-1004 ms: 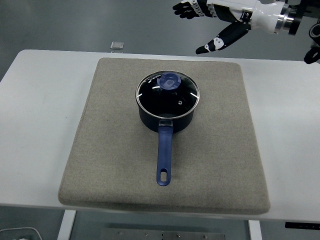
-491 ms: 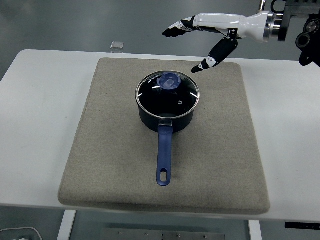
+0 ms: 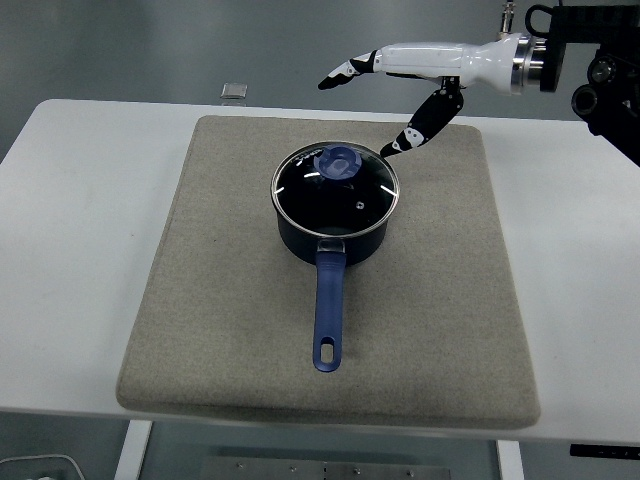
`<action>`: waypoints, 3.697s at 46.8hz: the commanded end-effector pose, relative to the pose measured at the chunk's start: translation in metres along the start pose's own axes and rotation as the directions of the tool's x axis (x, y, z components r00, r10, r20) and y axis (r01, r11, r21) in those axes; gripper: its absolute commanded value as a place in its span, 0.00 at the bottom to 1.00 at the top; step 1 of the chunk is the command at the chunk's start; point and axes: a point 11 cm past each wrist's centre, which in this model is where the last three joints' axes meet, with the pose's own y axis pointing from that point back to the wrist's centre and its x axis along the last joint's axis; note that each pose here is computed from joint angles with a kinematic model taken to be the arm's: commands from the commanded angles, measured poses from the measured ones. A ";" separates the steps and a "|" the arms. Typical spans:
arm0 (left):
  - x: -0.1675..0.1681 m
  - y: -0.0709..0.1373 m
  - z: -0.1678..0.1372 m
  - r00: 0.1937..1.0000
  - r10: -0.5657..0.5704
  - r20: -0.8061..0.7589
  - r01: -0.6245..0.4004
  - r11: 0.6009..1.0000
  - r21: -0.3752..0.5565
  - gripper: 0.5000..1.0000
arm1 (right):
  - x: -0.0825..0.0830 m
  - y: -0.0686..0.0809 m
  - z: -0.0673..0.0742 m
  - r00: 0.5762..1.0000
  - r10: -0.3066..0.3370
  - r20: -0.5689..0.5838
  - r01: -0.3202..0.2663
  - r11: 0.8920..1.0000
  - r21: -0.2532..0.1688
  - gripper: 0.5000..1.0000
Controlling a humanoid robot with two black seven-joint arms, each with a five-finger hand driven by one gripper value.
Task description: Lift the pot lid and place it to the right of the pot.
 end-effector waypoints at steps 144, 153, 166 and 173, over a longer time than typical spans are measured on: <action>0.000 0.000 0.000 1.000 0.000 0.000 0.000 1.000 0.000 1.00 | -0.066 -0.040 0.005 0.965 -0.020 -0.263 0.021 1.000 -0.002 0.86; 0.000 0.000 0.000 1.000 0.000 0.001 0.000 1.000 0.000 1.00 | -0.065 -0.039 0.008 0.965 -0.020 -0.263 0.018 1.000 -0.011 0.86; 0.000 0.000 0.000 1.000 0.000 0.000 0.000 1.000 0.000 1.00 | -0.063 -0.038 0.008 0.964 -0.019 -0.265 0.017 1.000 -0.011 0.84; 0.000 0.000 0.000 1.000 0.000 0.000 0.000 1.000 0.000 1.00 | -0.066 -0.038 0.009 0.963 -0.028 -0.267 0.025 1.000 -0.015 0.83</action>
